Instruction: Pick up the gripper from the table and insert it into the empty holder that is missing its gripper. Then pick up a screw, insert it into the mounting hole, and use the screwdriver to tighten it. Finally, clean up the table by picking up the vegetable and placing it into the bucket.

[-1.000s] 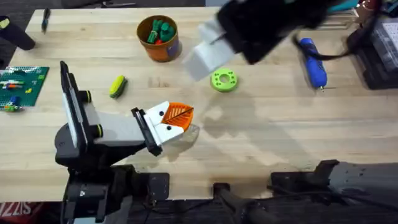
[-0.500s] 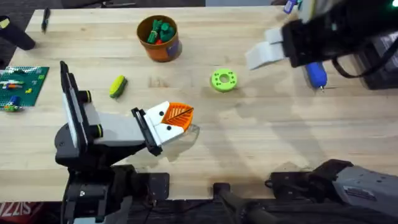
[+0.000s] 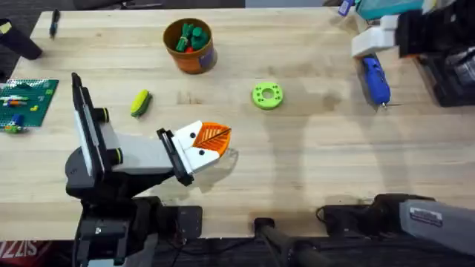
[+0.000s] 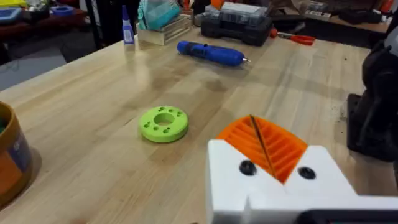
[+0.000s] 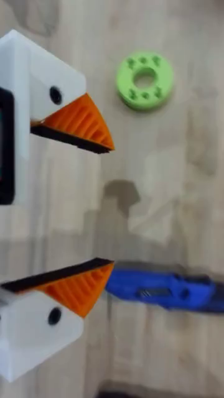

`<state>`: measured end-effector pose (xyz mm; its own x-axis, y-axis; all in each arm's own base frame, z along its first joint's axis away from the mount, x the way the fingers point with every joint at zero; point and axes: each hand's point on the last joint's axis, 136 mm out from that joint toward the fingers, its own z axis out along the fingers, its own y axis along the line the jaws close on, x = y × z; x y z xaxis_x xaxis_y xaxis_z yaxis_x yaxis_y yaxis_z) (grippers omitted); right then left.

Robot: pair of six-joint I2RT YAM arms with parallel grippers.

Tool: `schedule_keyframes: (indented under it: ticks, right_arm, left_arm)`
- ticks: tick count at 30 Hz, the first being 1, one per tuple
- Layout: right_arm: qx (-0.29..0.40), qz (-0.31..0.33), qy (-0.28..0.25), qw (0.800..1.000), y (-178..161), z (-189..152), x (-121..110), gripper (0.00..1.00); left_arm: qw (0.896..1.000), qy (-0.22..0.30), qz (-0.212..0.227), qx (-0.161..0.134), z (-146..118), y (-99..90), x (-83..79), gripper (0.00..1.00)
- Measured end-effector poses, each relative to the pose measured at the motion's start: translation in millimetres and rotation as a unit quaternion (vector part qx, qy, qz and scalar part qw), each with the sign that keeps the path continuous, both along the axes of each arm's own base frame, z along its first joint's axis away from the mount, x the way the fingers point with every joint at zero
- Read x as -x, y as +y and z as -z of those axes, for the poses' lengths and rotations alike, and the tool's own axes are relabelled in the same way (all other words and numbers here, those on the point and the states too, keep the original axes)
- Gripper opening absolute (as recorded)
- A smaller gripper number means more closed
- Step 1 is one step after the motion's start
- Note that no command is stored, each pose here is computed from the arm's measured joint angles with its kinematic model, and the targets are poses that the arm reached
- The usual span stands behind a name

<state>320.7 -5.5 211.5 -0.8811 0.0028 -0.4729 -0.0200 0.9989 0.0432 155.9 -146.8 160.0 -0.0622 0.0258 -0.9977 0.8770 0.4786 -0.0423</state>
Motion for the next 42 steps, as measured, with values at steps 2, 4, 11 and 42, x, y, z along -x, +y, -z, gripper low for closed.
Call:
schedule_keyframes:
  ticks: [2, 4, 11, 42]
  right_arm:
    - [0.009, 0.005, -0.013, 1.000, -17.4, 3.9, -15.6, 0.994]
    - [0.017, 0.010, -0.012, 1.000, -34.6, 13.5, -27.5, 0.994]
    - [0.034, 0.023, 0.022, 0.999, -83.0, 61.8, -53.6, 0.994]
    - [0.031, -0.003, 0.095, 0.995, -113.0, 173.7, -118.8, 0.993]
  left_arm:
    - [1.000, 0.000, 0.000, 0.000, 0.0, 0.0, 0.0, 0.008]
    - [1.000, 0.000, 0.000, 0.000, 0.0, 0.0, 0.0, 0.008]
    - [1.000, 0.000, 0.000, 0.000, 0.0, 0.0, 0.0, 0.008]
    - [1.000, 0.000, 0.000, 0.000, 0.0, 0.0, 0.0, 0.008]
